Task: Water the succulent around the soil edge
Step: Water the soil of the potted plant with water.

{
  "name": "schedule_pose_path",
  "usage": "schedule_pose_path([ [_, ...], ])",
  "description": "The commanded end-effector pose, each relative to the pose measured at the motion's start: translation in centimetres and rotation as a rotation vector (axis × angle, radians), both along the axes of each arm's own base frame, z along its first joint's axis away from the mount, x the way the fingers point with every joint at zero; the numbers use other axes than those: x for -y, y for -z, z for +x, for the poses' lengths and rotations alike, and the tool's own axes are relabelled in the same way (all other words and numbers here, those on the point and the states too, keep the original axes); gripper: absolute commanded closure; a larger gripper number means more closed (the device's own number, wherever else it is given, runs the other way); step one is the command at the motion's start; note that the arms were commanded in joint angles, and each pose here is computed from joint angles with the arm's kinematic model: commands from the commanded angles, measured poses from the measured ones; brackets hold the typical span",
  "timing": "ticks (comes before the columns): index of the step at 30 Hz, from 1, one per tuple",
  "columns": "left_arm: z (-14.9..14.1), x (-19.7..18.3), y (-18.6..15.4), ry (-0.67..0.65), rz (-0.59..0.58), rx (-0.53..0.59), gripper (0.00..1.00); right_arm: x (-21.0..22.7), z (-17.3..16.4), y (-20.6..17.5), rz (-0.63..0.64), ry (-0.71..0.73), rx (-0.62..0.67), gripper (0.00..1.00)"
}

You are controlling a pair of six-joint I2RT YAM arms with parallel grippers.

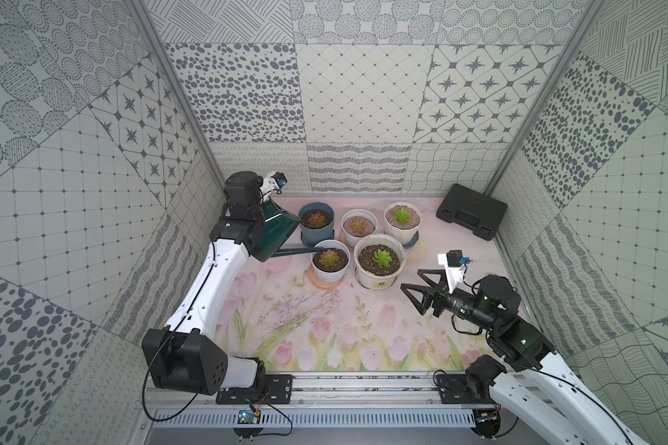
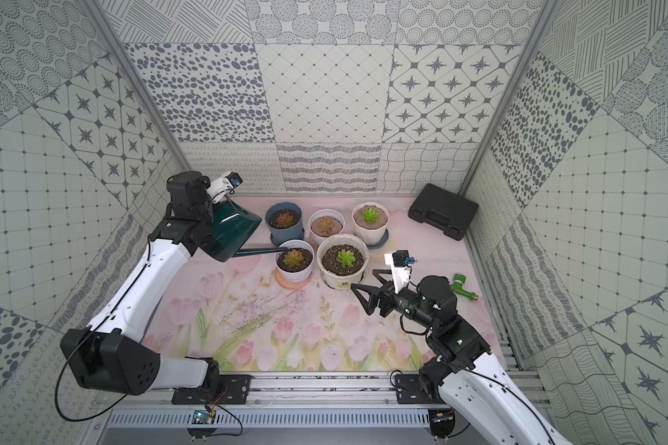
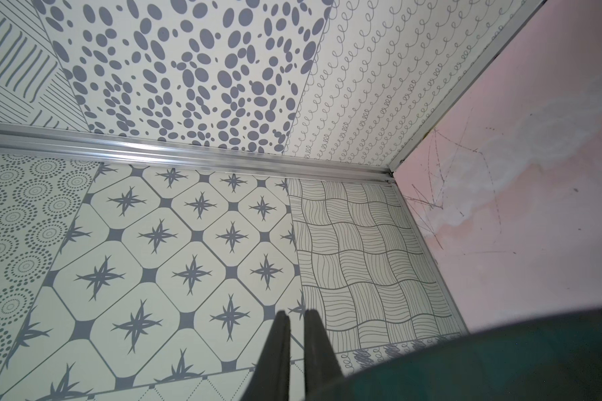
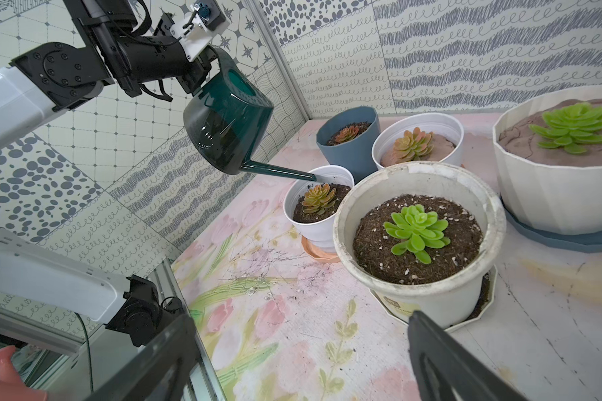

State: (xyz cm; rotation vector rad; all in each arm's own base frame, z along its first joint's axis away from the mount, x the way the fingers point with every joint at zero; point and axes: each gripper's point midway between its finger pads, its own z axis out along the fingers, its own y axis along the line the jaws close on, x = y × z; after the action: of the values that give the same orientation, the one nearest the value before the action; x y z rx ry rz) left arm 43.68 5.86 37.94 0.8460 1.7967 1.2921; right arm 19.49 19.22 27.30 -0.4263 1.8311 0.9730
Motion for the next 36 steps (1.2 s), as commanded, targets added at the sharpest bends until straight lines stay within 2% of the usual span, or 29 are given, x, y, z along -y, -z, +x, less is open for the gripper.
schedule_pose_path([
  [1,-1.0,-0.3,-2.7,-0.003,-0.004,0.105,1.0,-0.1,-0.1,-0.8,0.009,-0.01,0.033,0.03],
  [13,-2.7,-0.7,-3.5,-0.019,0.05,0.116,1.0,1.3,-0.8,-0.9,-0.037,0.033,0.06,0.03],
  [23,-2.2,-1.3,-5.2,-0.074,0.042,0.161,1.0,1.6,-0.9,-0.6,-0.052,0.048,0.064,0.03],
  [31,-3.0,-0.1,-4.8,0.0,0.156,0.12,1.0,1.6,-0.9,-0.5,-0.05,0.046,0.068,0.03],
  [36,-3.6,1.3,-4.8,0.048,0.15,0.12,1.0,1.6,-1.0,-0.6,-0.048,0.045,0.071,0.03],
])
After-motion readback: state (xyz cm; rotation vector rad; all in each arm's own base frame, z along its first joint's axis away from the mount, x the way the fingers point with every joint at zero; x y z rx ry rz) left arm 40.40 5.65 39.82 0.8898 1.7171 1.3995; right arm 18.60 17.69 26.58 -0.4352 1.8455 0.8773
